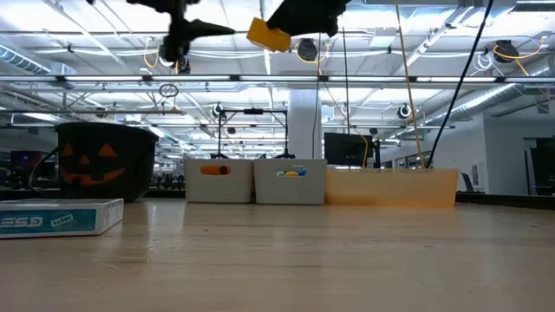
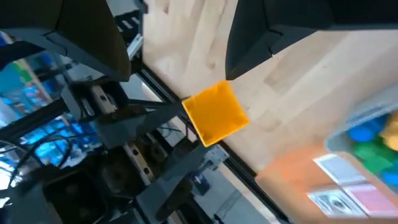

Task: Pick & Place Toys
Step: Put the yellow gamepiece into the right gray bin

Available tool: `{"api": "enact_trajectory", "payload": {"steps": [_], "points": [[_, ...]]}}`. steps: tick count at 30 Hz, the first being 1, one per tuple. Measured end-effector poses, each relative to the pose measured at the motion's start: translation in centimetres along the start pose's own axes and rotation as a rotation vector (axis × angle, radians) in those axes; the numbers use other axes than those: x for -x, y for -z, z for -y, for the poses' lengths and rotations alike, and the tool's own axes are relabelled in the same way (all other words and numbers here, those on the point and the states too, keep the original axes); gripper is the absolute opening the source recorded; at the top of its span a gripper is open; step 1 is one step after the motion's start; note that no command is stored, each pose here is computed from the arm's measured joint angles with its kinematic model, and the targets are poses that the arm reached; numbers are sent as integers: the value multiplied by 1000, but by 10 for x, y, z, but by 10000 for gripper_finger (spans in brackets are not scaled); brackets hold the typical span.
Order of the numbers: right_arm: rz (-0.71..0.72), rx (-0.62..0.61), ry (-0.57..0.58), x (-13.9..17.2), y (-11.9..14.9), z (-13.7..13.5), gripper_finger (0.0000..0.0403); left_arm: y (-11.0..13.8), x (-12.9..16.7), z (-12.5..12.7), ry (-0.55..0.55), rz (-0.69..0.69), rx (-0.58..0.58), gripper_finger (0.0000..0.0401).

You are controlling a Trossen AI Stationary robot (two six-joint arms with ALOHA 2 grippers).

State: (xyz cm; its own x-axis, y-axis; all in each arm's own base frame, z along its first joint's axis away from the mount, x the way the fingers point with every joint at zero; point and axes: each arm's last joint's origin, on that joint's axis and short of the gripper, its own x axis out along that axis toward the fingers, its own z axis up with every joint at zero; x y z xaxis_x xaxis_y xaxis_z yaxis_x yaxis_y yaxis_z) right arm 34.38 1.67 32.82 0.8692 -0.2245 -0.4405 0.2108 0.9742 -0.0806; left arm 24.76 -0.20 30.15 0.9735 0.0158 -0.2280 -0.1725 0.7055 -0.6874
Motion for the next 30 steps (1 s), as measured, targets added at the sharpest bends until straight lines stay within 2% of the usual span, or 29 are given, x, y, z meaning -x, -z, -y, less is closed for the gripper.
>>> {"api": "enact_trajectory", "payload": {"steps": [6,8,16,30], "points": [[1,6,-9,0,0,-3,130,-6,-24,-12,81,-2,35,266],[-7,6,-9,0,1,-3,130,-6,-28,-16,77,-16,34,266],[-27,34,36,0,3,-1,130,-7,-30,-22,103,-72,44,266],[-13,111,40,1,2,-3,130,-14,-31,-29,80,-44,71,266]]}}
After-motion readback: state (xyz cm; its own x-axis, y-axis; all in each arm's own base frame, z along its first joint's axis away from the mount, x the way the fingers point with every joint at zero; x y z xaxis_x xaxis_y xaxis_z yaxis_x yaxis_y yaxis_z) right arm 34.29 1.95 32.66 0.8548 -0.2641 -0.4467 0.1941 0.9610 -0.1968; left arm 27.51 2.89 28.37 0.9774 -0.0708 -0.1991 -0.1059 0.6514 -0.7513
